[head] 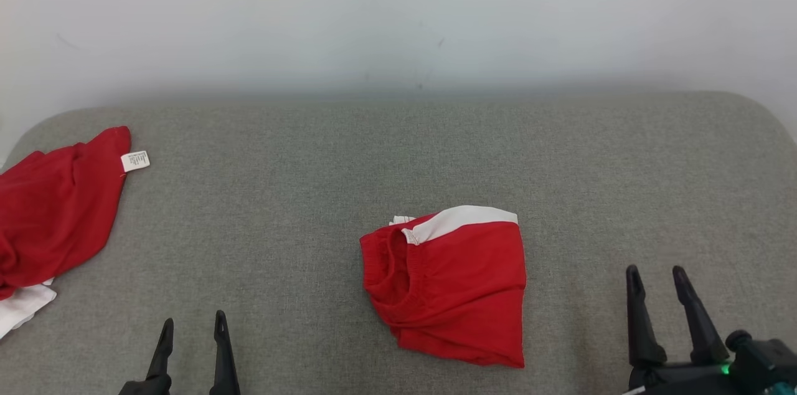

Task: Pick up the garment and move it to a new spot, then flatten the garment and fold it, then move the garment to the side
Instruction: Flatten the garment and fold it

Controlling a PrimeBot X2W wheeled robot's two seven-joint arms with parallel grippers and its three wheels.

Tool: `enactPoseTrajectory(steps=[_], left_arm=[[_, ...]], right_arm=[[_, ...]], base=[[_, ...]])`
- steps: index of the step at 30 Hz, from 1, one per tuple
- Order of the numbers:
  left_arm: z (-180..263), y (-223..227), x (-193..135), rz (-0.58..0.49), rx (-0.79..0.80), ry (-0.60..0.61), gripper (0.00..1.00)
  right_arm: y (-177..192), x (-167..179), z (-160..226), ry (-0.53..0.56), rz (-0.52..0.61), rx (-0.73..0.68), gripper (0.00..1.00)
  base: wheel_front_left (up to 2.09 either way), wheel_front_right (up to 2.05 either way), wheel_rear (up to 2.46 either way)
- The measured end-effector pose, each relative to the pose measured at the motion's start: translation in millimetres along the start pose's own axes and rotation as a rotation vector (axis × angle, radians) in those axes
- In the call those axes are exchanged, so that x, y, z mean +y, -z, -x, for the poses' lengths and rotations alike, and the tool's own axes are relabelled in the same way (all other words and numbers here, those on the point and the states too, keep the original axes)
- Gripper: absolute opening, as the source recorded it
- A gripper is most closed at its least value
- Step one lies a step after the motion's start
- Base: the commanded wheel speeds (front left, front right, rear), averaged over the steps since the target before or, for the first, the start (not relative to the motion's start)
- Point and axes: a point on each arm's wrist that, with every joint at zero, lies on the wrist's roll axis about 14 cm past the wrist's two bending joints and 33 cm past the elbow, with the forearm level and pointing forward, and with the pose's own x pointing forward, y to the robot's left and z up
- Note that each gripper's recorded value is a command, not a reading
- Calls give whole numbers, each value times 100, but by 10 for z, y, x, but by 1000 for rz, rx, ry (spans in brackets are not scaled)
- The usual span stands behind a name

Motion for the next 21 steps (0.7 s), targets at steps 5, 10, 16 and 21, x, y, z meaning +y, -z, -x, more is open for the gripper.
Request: enactPoseTrajectory(steps=[5, 10, 16, 21], left_arm=[[49, -57, 2, -27, -19, 5, 100], [60, -85, -27, -51, -28, 18, 100], [82, -97, -82, -84, -33, 45, 100], [103, -115, -93, -86, -39, 52, 100]], right_arm=[[62, 28, 136, 20, 1, 14, 100], [82, 94, 176, -2, 41, 23, 100], [82, 133, 176, -7, 43, 21, 100], [72, 115, 181, 3, 43, 17, 100]], base=[[0, 0, 0], [0, 0, 0], [0, 0, 0], [0, 0, 0]])
